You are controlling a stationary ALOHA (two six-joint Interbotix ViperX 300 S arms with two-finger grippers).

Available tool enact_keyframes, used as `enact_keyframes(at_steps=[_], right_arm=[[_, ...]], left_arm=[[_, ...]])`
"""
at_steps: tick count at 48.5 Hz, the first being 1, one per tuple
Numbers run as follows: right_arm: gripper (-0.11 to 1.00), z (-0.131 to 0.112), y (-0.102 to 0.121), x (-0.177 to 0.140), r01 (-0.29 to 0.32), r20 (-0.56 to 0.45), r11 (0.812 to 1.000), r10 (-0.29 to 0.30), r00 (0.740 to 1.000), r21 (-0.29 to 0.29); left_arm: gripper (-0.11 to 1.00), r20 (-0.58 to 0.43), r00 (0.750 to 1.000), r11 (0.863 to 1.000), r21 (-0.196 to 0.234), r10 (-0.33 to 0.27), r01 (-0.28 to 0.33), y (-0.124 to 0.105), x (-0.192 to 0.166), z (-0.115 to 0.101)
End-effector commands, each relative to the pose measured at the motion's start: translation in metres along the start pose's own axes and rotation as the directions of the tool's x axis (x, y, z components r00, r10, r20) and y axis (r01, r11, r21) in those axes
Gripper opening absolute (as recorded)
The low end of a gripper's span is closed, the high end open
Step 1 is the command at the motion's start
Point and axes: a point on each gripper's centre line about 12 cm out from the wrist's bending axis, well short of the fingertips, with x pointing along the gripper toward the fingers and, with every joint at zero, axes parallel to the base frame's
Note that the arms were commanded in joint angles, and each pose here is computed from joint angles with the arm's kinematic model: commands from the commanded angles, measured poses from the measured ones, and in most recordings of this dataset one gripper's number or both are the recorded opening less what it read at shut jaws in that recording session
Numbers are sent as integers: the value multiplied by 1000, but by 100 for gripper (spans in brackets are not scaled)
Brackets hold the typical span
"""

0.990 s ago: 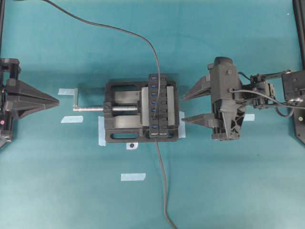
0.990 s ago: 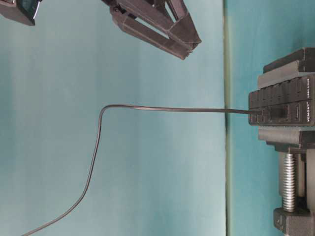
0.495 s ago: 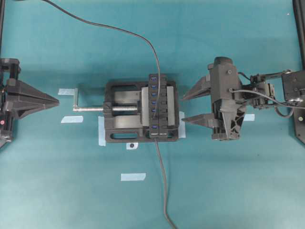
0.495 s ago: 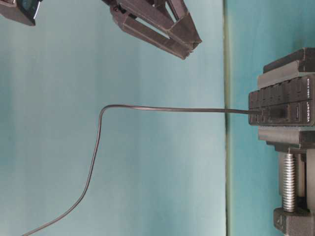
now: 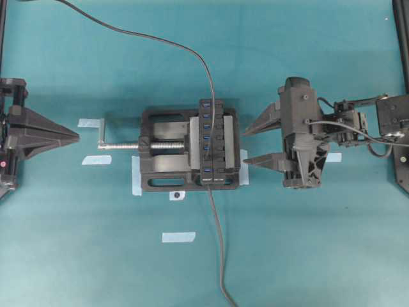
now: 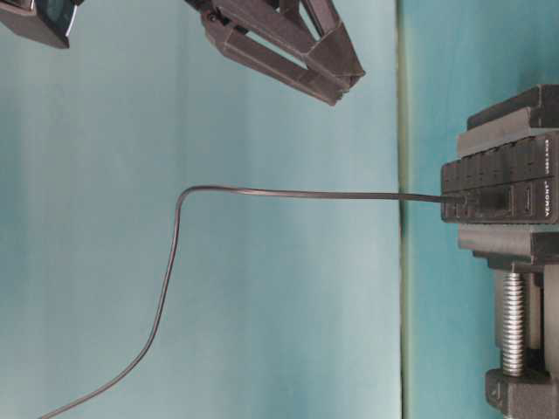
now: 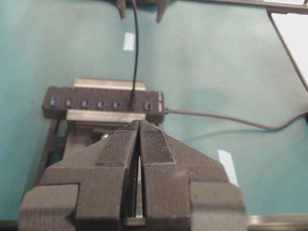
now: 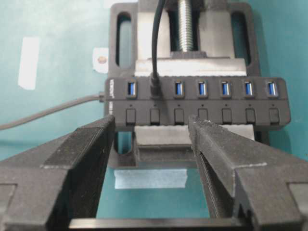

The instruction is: Insert the USB into the second port from the front of the fixed hub.

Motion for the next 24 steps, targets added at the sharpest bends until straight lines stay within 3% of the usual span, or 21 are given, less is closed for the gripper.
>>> enact_keyframes(at_steps=[1,24], right_arm=[[67,6,0,-3,0,23,1000,0,1000,7],[67,6,0,-3,0,21,1000,0,1000,7]], left_arm=[[0,15,1000,1000,0,-1,1,0,1,6],[0,15,1000,1000,0,-1,1,0,1,6]])
